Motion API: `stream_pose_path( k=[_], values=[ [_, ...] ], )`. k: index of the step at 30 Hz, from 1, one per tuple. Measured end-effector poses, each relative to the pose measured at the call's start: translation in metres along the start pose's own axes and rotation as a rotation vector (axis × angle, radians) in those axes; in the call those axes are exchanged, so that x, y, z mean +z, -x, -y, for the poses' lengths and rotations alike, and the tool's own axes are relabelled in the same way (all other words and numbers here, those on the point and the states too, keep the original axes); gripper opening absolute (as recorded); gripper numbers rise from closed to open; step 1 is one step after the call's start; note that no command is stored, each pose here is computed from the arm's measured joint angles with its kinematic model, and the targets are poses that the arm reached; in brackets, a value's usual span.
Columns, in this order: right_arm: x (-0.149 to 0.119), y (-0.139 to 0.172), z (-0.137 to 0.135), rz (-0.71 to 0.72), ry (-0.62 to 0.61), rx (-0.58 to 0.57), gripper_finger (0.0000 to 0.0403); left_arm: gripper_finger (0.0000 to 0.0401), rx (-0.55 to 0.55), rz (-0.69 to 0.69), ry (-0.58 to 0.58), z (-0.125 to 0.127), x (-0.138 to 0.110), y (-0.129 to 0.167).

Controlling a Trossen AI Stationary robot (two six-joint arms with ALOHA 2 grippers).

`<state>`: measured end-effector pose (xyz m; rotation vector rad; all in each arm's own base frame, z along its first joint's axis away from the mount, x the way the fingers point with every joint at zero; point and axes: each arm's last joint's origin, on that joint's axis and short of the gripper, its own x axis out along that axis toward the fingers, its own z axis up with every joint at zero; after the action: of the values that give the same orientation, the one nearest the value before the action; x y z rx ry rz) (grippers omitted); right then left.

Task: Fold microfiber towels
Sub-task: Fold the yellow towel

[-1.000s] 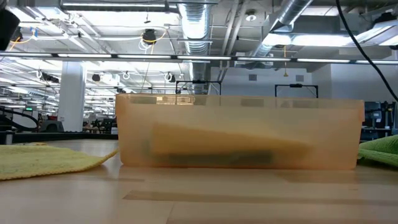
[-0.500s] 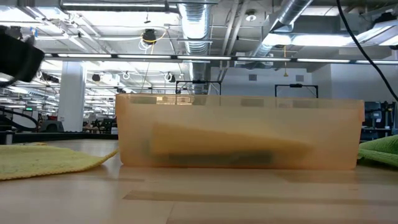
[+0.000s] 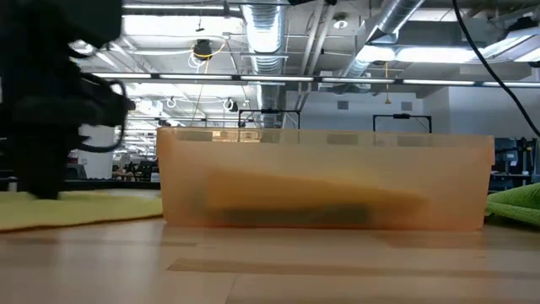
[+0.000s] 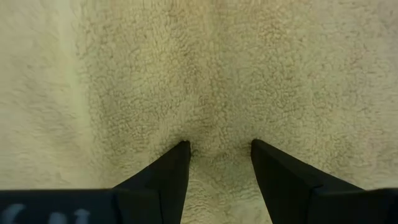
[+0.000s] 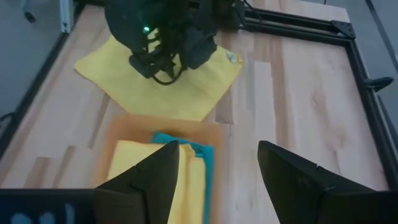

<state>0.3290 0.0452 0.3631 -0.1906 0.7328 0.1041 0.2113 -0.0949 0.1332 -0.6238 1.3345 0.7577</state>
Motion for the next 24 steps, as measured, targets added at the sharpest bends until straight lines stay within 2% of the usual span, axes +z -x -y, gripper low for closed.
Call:
stream_pose_path(
  k=[8,15,24],
  values=[
    [-0.003,-0.001,0.015,-0.018,-0.001,-0.032,0.0244,0.0170,0.102,0.085,0.023,-0.026,0.059,-0.009],
    [-0.009,-0.001,0.031,-0.056,0.018,-0.062,0.0244,0.0170,0.179,0.097,0.058,-0.067,0.118,-0.015],
    [-0.018,0.000,0.060,-0.105,0.011,-0.116,0.0244,0.0170,0.118,0.249,0.112,-0.124,0.187,-0.019]
  ],
)
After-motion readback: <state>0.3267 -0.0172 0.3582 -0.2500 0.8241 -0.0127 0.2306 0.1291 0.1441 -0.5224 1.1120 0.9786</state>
